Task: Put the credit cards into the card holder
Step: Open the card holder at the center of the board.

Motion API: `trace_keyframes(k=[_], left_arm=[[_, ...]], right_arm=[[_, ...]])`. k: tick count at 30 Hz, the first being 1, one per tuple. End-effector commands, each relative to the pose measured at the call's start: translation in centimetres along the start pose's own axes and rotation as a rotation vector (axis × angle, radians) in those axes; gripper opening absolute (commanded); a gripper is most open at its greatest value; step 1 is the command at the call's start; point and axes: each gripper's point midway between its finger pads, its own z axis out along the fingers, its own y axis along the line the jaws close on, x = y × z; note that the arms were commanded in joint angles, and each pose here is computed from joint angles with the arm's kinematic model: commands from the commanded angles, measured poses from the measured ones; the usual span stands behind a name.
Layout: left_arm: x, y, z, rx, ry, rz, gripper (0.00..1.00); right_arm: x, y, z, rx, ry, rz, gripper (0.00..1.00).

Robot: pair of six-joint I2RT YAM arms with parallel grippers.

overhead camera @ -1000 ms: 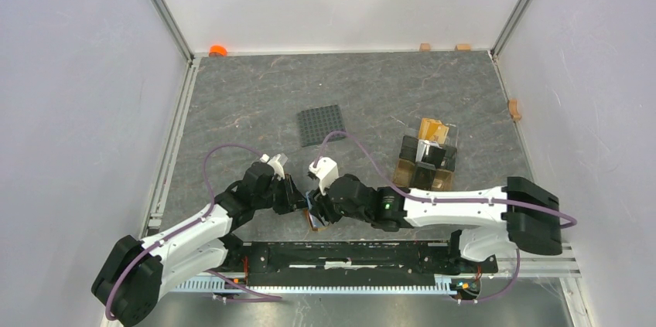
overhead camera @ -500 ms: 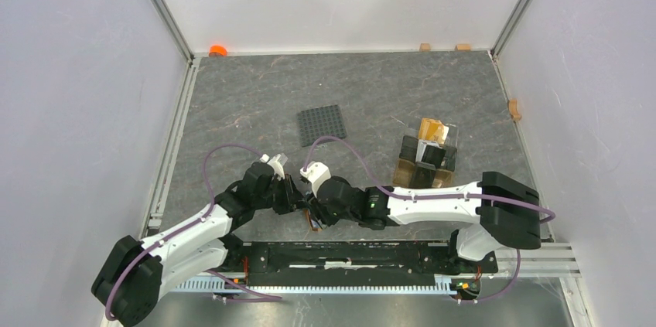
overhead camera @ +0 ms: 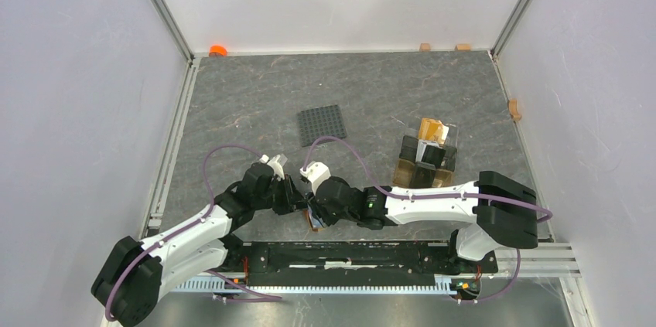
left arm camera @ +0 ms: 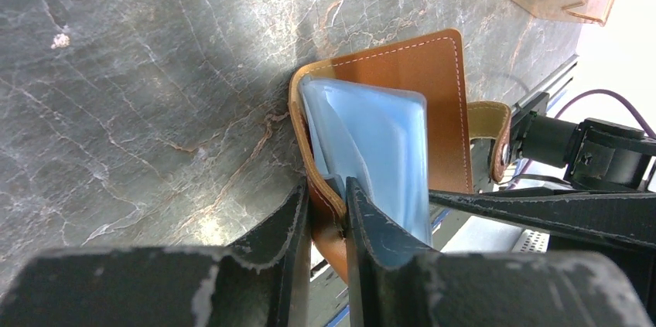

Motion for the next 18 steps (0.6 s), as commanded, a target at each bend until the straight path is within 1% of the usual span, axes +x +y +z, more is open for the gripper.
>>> trace_keyframes(k=[1,5,10,13,14,16,18], left_arm=[[0.0,-0.2,0.1,0.017,-0.009,0.003,0.02],[0.1,0.2,0.2,0.004,-0.012,0.004,0.02],[0.0,0.5,0.2,-0.013,-0.015,0.006,0.03],[-0.2,0.8,-0.1,-0.045,-0.019,0.022,0.11],[-0.4,0.9,-0.4,-0.062,-0.026,0.03,0.16],[-0.9,0.8,-0.9,-0.079,-0.045,0.05,0.22],[-1.4,0.6,-1.7,-0.095,-0.064,0.064,0.32]], right_arm=[[-0.7,-1.1,-0.3,0.055,-0.027,0.021,0.38],[0.2,-1.8,-0.2,0.073,-0.013,0.028,0.33],[0.5,-2.7,-0.4,0.117,-0.006,0.025,0.29],[1.1,-3.7,-0.5,0.161,0.002,0.019,0.27],[1.3,-3.9,-0.5,0.17,0.004,0.018,0.26],[1.7,-4.3,-0.5,0.18,0.011,0.019,0.23],[1.9,-4.4,-0.4,0.186,0.016,0.019,0.2]])
